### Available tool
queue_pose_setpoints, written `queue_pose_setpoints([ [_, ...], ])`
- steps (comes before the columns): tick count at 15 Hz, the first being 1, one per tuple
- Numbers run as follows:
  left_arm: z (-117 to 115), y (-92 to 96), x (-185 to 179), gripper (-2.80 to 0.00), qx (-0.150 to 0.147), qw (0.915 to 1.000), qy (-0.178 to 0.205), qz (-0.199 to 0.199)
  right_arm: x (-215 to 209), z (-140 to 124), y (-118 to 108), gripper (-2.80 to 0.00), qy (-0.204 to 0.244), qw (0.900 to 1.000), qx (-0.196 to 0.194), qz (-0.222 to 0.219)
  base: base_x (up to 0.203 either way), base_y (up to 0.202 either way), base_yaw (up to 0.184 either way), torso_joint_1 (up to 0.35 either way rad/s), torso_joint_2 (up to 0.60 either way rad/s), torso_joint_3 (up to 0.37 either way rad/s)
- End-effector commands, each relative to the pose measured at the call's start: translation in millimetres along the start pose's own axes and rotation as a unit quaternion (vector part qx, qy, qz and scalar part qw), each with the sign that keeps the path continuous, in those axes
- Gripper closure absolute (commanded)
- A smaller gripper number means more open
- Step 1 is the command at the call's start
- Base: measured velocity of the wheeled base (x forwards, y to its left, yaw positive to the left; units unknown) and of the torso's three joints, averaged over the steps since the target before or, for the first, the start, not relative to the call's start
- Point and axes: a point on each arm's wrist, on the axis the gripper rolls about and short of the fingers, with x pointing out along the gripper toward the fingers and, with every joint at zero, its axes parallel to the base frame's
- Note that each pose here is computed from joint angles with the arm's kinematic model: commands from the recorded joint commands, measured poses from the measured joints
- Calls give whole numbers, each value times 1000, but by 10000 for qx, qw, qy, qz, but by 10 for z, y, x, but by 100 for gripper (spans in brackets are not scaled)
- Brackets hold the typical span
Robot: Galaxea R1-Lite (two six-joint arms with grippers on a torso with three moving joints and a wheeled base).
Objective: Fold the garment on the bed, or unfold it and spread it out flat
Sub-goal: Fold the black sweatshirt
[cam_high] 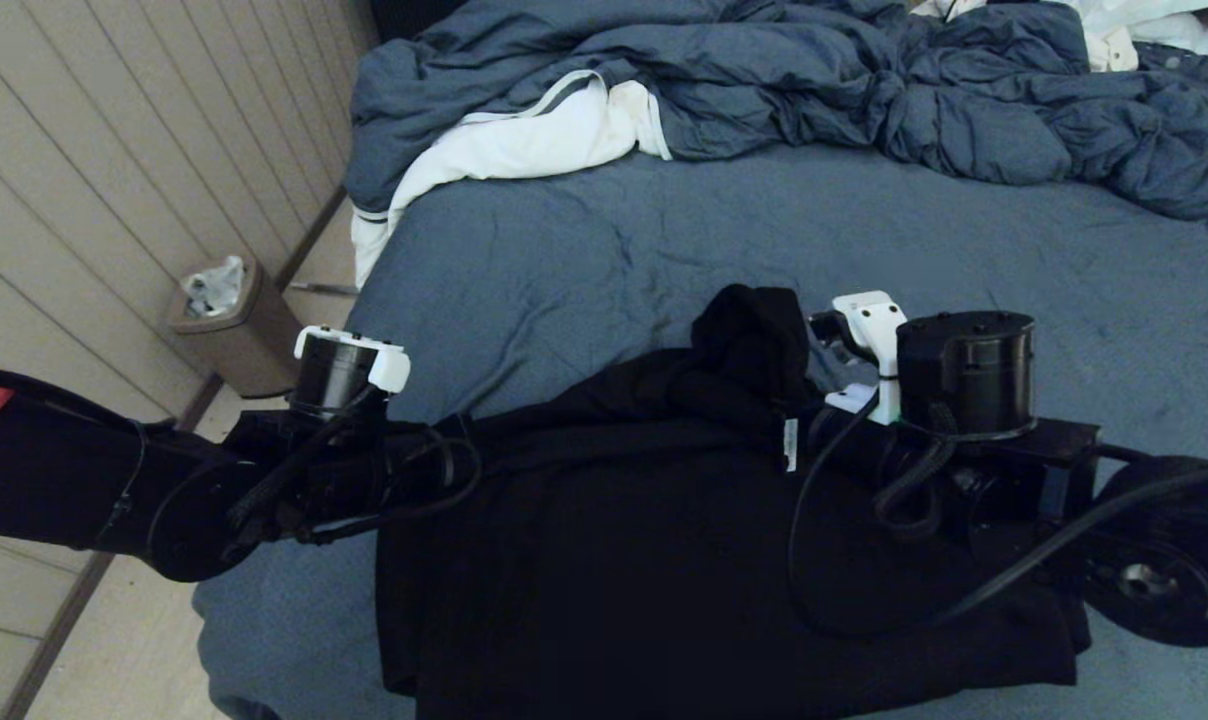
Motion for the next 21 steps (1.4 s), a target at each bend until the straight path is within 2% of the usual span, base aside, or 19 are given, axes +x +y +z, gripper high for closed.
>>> queue_pose_setpoints([
  [1, 4, -4, -3, 0, -21, 10000, -13, -15, -52, -34, -19, 0, 28, 10000, -3, -5, 0, 0, 0, 0, 0, 0],
  [4, 4, -4, -3, 0, -21, 10000, -13, -15, -169, -2, -57, 0, -68, 10000, 15, 6, 0, 0, 0, 0, 0, 0],
  [8, 4, -4, -3, 0, -21, 10000, -13, -15, -286, 226, -20, 0, -466, 9988, 83, 118, 0, 0, 0, 0, 0, 0],
  [12, 4, -3, -3, 0, -21, 10000, -18, -10, -465, 281, 163, 0, -630, 9966, 51, 533, 0, 0, 0, 0, 0, 0],
  [16, -1, 2, 6, 0, -22, 10000, -6, 1, -640, -96, 231, 0, -137, 9960, -253, 847, 0, 0, 0, 0, 0, 0],
  [19, -7, 9, 19, 0, -24, 10000, 10, 15, -684, -490, 165, 0, 472, 9940, -527, 839, 0, 0, 0, 0, 0, 0],
  [21, -4, 6, 19, 0, -23, 10000, 5, 11, -628, -598, 163, 0, 701, 9927, -582, 787, 0, 0, 0, 0, 0, 0],
])
